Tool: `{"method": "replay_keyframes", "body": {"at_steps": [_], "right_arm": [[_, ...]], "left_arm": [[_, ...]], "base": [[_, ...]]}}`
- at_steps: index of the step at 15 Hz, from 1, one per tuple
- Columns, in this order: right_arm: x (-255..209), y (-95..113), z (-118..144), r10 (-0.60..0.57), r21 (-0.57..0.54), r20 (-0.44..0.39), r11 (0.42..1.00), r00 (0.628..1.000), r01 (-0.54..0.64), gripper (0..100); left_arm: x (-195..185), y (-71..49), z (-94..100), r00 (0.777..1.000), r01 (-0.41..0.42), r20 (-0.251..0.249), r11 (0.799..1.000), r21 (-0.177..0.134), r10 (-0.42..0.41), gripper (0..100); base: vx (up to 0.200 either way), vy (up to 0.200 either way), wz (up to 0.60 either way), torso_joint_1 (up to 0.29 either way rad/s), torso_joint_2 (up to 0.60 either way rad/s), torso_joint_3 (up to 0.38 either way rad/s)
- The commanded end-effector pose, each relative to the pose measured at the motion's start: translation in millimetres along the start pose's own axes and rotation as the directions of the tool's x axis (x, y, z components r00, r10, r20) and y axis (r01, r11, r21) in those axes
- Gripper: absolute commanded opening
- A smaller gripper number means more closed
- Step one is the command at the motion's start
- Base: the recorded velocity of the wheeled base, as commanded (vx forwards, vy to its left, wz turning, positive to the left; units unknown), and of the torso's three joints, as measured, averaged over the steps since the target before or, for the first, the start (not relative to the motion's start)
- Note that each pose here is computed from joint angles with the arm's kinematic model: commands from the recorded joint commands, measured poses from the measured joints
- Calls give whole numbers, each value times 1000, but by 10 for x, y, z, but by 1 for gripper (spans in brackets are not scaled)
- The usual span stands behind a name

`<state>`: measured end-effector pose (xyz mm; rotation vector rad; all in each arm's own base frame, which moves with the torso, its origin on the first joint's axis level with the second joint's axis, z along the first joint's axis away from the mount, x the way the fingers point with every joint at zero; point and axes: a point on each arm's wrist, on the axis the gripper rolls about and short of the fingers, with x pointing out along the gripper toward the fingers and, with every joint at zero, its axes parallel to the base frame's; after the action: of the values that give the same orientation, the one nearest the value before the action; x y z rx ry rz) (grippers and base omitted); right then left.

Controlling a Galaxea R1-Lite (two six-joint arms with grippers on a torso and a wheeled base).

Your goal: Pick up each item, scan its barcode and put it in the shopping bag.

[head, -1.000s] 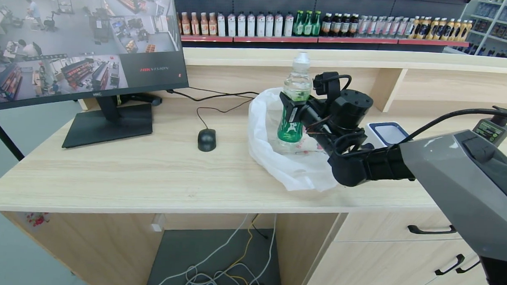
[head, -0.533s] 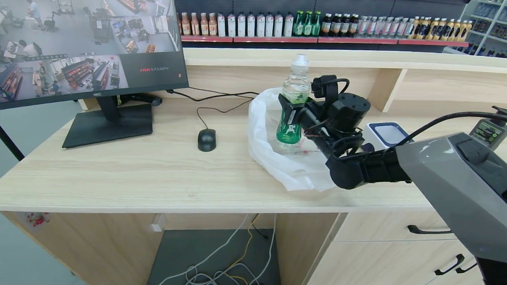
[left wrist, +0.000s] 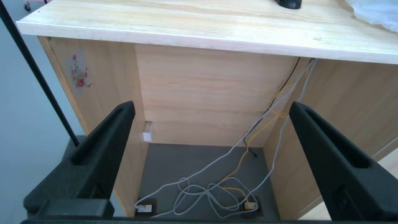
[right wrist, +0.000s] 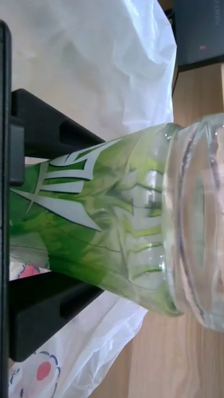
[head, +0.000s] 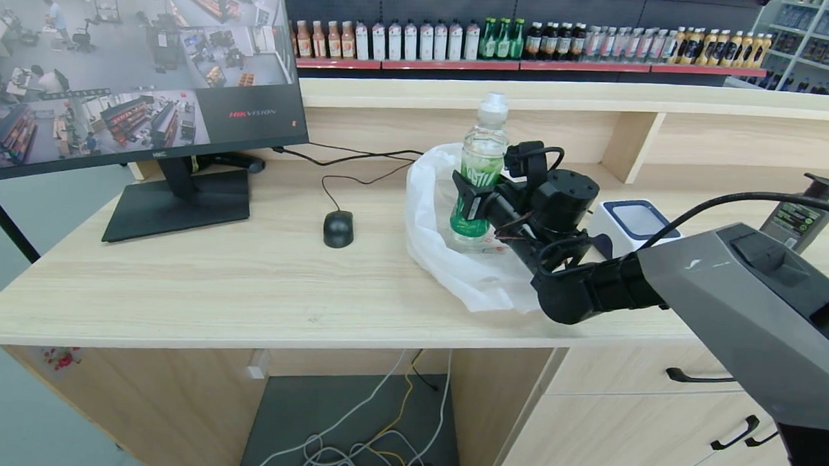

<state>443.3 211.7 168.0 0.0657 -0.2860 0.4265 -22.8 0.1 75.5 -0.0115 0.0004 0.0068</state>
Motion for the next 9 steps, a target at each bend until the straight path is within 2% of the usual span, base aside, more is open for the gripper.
{"method": "replay_keyframes", "body": {"at_steps": [1, 5, 6, 9], "right_arm": [[-1, 0, -12, 0, 0, -3, 1000, 1000, 0, 0], [-1, 0, -13, 0, 0, -4, 1000, 1000, 0, 0], [-2, 0, 3, -2, 0, -1, 1000, 1000, 2, 100], [-7, -8, 44, -3, 0, 6, 1000, 1000, 3, 100]], "left_arm": [[0, 0, 0, 1000, -1, 0, 1000, -1, 1, 100], [0, 0, 0, 1000, -1, 0, 1000, -1, 1, 100], [0, 0, 0, 1000, -1, 0, 1000, -1, 1, 100], [0, 0, 0, 1000, -1, 0, 1000, -1, 1, 100]], "base": [[0, 0, 0, 0, 0, 0], [0, 0, 0, 0, 0, 0], [0, 0, 0, 0, 0, 0], [0, 0, 0, 0, 0, 0]]}}
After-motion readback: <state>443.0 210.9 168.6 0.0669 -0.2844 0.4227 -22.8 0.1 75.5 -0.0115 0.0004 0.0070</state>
